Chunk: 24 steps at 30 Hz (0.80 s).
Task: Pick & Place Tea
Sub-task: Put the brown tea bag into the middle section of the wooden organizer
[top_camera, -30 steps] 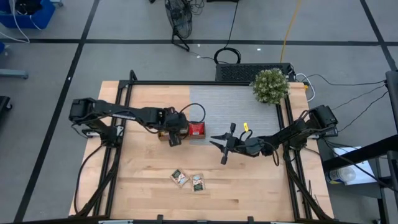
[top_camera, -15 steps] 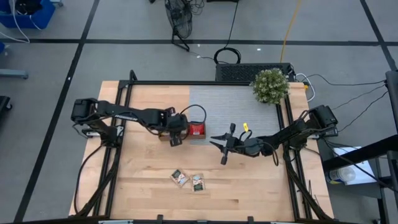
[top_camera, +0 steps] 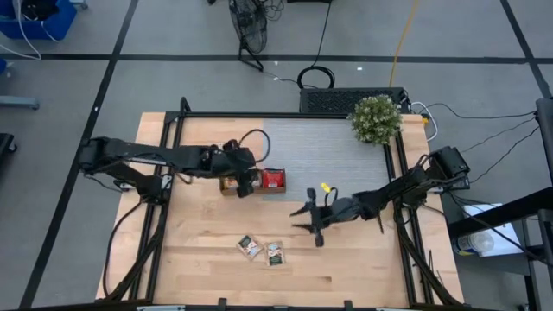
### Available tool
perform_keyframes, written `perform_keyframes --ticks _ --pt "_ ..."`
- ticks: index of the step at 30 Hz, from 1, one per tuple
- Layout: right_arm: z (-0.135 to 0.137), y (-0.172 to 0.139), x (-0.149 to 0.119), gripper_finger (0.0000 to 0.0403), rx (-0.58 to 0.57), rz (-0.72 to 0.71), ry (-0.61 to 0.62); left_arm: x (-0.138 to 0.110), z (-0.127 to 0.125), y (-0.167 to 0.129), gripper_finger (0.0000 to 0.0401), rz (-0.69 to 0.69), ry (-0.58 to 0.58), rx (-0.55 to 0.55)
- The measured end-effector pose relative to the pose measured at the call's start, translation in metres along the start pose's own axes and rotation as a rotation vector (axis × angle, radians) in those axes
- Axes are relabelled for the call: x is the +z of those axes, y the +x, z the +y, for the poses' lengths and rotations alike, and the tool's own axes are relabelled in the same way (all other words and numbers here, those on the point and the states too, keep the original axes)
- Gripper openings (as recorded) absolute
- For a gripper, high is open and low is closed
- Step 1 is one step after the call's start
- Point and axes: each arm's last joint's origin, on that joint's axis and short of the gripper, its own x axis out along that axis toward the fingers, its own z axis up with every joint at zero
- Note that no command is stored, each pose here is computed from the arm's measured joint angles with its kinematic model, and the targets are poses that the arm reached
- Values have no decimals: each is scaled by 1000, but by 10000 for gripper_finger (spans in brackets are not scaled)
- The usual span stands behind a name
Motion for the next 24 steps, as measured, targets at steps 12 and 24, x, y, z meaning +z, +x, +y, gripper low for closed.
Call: perform_keyframes --ticks 12,24 --pt "49 68 2 242 294 486 37 21 -6 -45 152 -307 -75 -100" --pt "62 92 -5 209 616 466 -47 19 -19 -49 152 -315 -50 -147"
